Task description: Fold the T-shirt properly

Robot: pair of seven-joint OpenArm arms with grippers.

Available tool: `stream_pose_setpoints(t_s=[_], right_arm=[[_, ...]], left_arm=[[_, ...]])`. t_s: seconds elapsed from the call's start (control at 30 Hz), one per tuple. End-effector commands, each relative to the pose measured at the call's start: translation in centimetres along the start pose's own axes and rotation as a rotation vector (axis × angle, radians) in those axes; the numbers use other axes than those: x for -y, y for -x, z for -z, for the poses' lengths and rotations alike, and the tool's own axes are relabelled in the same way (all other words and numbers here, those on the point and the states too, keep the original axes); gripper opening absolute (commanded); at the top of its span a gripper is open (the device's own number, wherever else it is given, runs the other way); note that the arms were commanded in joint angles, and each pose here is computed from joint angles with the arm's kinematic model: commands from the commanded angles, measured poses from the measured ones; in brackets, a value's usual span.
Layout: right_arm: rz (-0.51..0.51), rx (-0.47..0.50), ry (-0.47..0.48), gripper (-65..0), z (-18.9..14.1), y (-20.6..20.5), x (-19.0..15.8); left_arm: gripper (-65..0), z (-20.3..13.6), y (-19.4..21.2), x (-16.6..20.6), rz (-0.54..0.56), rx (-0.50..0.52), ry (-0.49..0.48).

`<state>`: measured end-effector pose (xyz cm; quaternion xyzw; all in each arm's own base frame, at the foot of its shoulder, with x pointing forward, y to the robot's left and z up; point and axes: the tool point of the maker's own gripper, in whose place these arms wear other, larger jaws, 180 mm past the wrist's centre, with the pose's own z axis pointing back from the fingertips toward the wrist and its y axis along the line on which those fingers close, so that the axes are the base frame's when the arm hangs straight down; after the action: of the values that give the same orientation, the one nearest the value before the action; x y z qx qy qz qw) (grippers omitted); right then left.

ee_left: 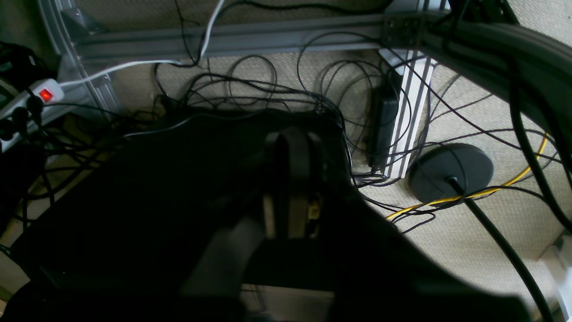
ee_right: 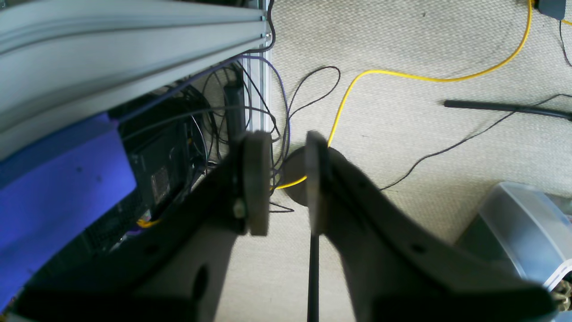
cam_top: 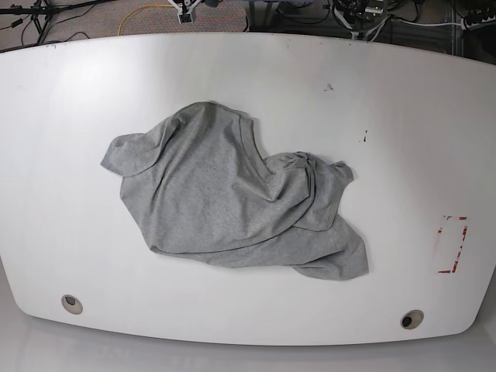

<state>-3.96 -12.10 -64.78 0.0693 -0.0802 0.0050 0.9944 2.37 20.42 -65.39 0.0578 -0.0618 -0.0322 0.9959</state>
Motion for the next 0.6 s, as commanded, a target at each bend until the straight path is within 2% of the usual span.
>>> stream_pose_setpoints(t_s=[0.0,0.57], right_arm=[[0.0,-0.001,-0.002,-52.3,-0.14,0.36,-0.03],[0.001,-0.002,-0.007,-52.3,-0.12,0.37,-0.29]], left_arm=[[-63.5,-0.05,0.31,-0.86,0.001,-0.001,-0.019],[-63.5,-0.02,0.39,-0.8,-0.002,-0.007,-0.019]])
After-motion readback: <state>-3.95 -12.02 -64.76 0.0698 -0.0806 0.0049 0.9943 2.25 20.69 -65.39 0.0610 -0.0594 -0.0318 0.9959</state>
